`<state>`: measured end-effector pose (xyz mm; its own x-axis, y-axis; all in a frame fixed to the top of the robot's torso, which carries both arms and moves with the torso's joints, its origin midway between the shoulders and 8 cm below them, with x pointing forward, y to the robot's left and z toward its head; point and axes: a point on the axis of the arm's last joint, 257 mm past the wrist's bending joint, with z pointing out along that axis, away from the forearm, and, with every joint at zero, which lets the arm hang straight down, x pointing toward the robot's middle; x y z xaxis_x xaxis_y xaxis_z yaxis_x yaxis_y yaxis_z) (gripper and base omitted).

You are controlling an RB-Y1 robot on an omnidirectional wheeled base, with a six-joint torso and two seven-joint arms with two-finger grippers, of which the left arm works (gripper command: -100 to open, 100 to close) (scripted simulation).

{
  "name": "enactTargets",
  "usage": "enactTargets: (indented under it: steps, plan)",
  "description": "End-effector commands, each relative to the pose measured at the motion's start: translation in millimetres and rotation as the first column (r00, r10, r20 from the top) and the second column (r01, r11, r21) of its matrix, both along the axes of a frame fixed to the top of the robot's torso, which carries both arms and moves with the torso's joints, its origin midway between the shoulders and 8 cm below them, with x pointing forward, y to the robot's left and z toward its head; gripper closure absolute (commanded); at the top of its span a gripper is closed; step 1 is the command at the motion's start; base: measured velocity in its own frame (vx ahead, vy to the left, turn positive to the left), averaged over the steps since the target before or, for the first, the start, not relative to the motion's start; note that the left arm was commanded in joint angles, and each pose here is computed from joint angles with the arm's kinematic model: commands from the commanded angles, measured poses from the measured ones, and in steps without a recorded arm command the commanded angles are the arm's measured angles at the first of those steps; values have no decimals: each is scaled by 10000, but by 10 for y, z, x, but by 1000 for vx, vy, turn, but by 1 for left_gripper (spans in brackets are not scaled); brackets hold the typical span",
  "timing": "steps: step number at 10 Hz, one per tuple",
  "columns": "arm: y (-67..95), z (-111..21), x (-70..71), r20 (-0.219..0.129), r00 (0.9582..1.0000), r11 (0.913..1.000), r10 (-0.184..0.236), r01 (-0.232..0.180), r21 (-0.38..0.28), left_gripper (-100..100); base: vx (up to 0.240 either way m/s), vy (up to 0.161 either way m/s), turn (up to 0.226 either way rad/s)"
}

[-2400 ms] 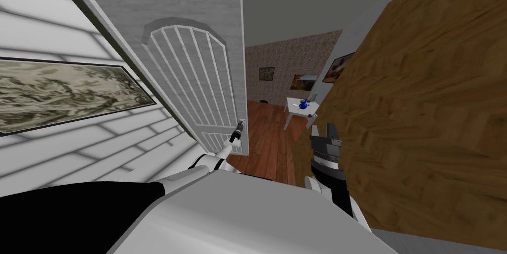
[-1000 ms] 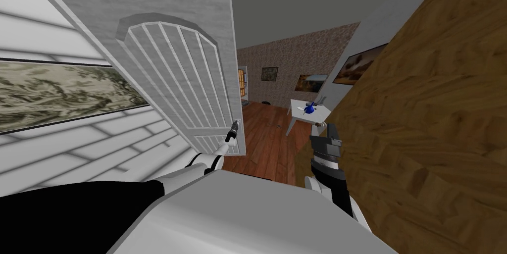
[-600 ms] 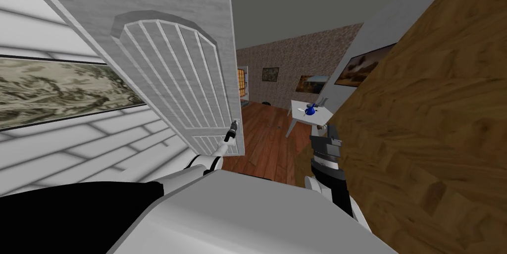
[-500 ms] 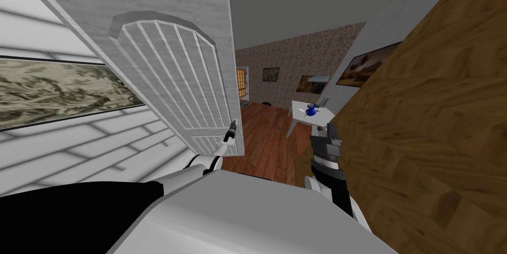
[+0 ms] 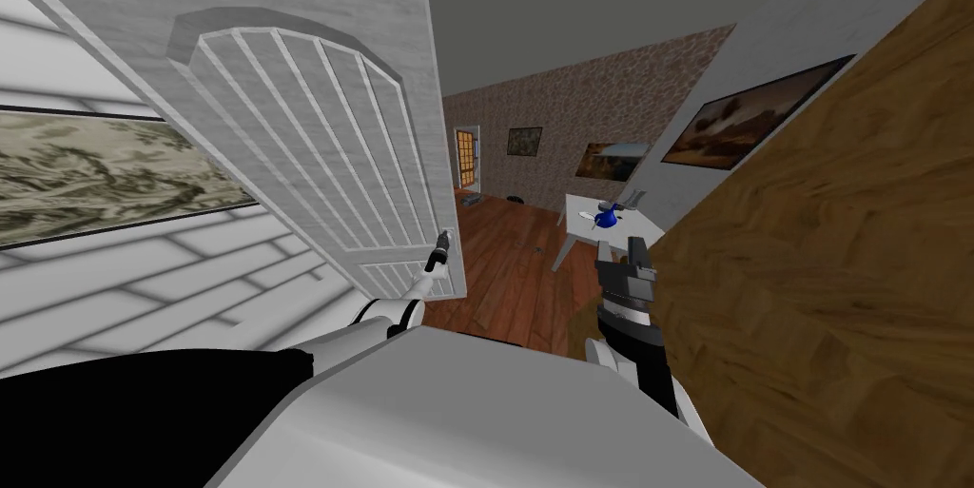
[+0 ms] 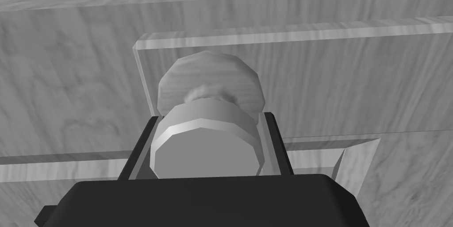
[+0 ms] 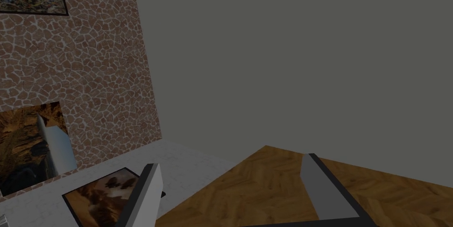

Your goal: Push the door open

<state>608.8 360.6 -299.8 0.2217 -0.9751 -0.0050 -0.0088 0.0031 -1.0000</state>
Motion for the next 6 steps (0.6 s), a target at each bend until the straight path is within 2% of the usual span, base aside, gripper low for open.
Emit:
enactTargets:
  steps: [1,5,6]
  plan:
    - [146,30,-20,82,9996,9997,253,-253,19,100,170,-122,83]
    - [346,36,-67,88,9980,9980,633,-633,-31,100,155,-115,67]
    - [349,6,-85,30,9981,9981,619,-619,-3,100,64,-33,44]
